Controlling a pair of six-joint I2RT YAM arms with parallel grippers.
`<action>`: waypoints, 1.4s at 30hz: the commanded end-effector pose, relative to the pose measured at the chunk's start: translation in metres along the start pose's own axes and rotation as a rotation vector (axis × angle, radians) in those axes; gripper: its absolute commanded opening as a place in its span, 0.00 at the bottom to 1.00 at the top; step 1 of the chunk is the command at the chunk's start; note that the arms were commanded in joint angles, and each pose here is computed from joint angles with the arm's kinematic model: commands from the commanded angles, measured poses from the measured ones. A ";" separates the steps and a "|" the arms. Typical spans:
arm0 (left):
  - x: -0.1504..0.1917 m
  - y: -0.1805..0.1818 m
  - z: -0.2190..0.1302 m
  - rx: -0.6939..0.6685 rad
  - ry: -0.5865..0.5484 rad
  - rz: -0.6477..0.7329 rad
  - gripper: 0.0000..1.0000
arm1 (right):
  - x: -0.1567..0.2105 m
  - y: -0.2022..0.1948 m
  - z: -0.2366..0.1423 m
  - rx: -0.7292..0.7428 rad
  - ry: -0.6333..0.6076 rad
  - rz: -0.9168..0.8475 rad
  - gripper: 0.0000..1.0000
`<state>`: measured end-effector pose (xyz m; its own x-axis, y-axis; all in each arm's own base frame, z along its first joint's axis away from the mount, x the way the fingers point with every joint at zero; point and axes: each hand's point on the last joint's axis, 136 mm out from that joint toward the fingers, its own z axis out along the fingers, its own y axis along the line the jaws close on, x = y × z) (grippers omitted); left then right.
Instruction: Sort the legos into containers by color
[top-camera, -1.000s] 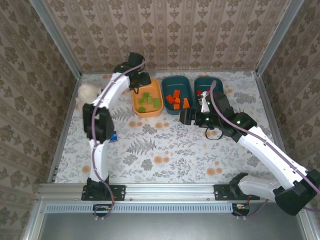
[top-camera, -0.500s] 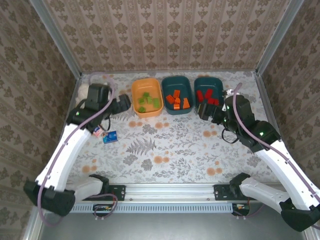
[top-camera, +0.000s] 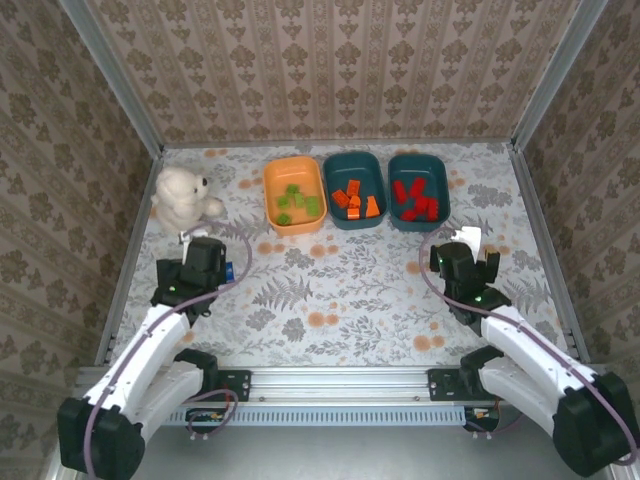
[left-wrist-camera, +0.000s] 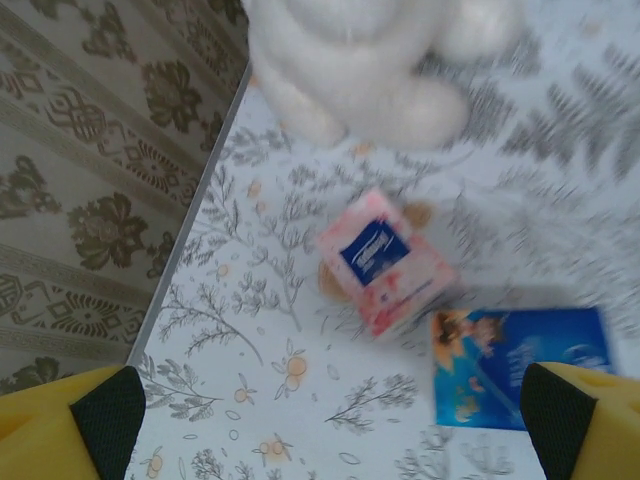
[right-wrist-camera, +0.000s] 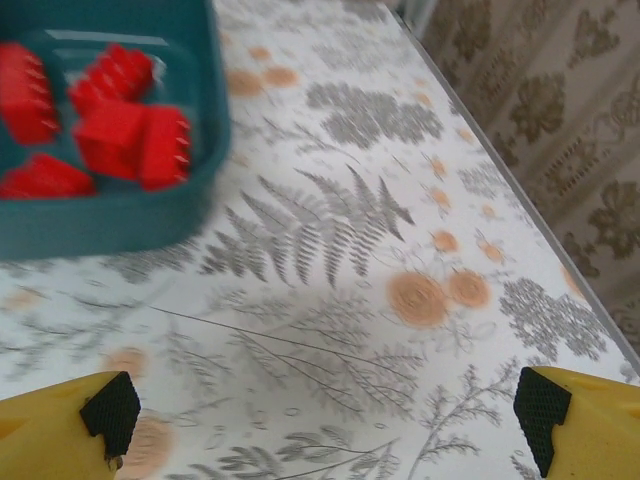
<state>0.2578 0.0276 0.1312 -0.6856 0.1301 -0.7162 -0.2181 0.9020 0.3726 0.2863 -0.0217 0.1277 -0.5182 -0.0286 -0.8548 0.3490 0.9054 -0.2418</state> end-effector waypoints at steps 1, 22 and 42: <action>-0.036 -0.001 0.019 0.024 -0.154 -0.045 1.00 | -0.031 0.004 0.010 -0.007 -0.131 0.052 1.00; -0.073 -0.059 0.103 0.310 -0.406 -0.163 1.00 | -0.028 0.028 0.086 -0.246 -0.277 0.215 1.00; -0.072 -0.058 0.110 0.261 -0.381 -0.158 1.00 | -0.032 0.041 0.099 -0.219 -0.188 0.146 1.00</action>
<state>0.3908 0.0139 0.0854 -0.3704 0.0517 -0.9275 -0.0922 0.9915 0.0920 0.3907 -0.0274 0.1030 -0.2922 0.0631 -0.9543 0.2333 0.9724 -0.0071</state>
